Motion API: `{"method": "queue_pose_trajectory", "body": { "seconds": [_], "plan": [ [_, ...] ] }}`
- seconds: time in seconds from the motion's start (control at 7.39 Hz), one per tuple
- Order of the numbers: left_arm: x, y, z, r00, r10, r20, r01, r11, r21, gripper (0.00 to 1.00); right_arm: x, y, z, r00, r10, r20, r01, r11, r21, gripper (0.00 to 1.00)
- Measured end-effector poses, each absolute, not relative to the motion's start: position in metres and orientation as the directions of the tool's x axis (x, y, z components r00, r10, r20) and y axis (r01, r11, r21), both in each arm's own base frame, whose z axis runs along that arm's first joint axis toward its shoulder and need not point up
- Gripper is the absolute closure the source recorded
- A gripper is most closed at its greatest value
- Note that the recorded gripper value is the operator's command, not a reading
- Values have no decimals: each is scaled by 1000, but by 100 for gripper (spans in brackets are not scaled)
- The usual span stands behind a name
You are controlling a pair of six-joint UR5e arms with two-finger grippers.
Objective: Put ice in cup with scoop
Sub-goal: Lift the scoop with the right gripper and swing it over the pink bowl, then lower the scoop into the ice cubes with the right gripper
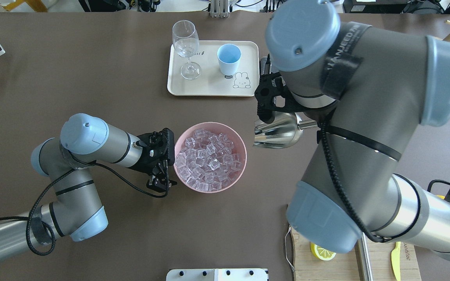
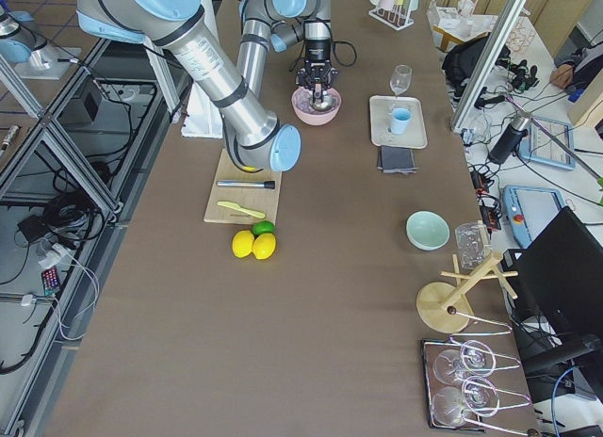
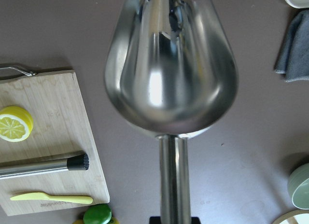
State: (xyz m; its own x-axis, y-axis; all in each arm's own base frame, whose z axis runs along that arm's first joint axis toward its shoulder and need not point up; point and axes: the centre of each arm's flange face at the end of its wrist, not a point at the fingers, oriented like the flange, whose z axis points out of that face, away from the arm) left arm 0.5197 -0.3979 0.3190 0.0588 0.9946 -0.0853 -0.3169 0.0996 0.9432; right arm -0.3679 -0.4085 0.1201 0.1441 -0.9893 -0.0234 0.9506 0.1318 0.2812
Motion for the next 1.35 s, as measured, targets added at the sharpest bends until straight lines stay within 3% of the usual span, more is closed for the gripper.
{"method": "queue_pose_trajectory", "body": {
  "seconds": [0.68, 1.35],
  "plan": [
    [520, -398, 318, 61, 995, -85, -316, 100, 944, 1, -446, -397, 69, 45, -998, -37, 997, 42, 70, 100],
    [520, -398, 318, 61, 995, -85, -315, 100, 944, 1, -478, -404, 64, 12, -998, -67, 999, 9, 39, 100]
  ]
}}
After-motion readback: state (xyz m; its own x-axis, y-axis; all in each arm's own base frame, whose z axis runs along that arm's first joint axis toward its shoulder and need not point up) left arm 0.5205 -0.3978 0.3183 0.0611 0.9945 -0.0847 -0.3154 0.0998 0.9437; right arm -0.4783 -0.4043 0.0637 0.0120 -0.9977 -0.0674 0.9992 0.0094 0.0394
